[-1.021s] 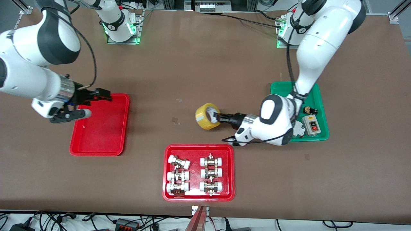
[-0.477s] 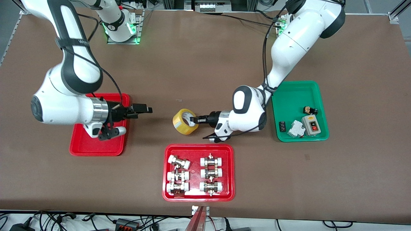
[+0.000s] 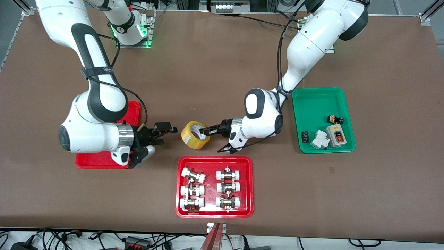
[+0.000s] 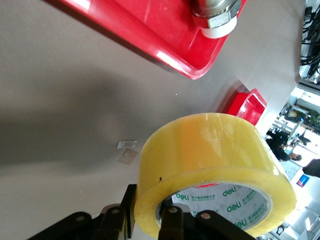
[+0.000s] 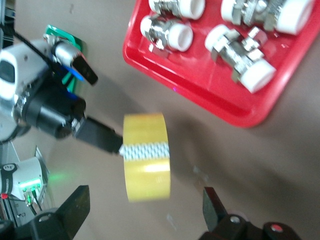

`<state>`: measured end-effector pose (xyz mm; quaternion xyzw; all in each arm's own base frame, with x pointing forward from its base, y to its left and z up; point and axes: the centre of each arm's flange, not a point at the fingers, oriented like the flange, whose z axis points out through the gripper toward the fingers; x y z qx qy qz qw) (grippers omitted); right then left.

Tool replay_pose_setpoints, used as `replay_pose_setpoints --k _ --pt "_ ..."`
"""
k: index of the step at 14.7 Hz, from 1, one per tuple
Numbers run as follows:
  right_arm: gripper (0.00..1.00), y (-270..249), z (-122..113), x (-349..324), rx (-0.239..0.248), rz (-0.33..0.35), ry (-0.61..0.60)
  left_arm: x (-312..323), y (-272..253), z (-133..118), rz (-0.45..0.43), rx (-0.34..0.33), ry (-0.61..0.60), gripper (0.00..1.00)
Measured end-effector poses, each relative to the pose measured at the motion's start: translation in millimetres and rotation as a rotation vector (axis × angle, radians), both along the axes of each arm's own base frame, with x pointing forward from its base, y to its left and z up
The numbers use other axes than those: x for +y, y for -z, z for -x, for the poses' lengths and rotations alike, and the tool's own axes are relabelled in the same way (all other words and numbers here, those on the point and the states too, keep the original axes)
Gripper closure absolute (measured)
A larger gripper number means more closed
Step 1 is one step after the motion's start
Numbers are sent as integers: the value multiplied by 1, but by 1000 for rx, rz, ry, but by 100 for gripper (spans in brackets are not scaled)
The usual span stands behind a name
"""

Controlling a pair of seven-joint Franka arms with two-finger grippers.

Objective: Left arm passes tape to right arm into tray
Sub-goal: 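Close the right gripper on the tape held by the left gripper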

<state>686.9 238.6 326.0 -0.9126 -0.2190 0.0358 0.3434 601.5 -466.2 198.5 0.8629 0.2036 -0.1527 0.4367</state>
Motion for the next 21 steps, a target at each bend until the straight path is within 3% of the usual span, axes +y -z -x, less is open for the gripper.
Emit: replay_pose_setpoints --k 6,16,21 --pt "0 33 0 21 -58 -27 -67 -4 -6 -3 -12 66 -95 77" --pt "0 52 6 39 -36 -57 -73 -4 -5 -2 -13 70 -97 77" --pt "17 54 6 39 -51 -63 -93 -3 -4 -3 -14 70 -99 77"
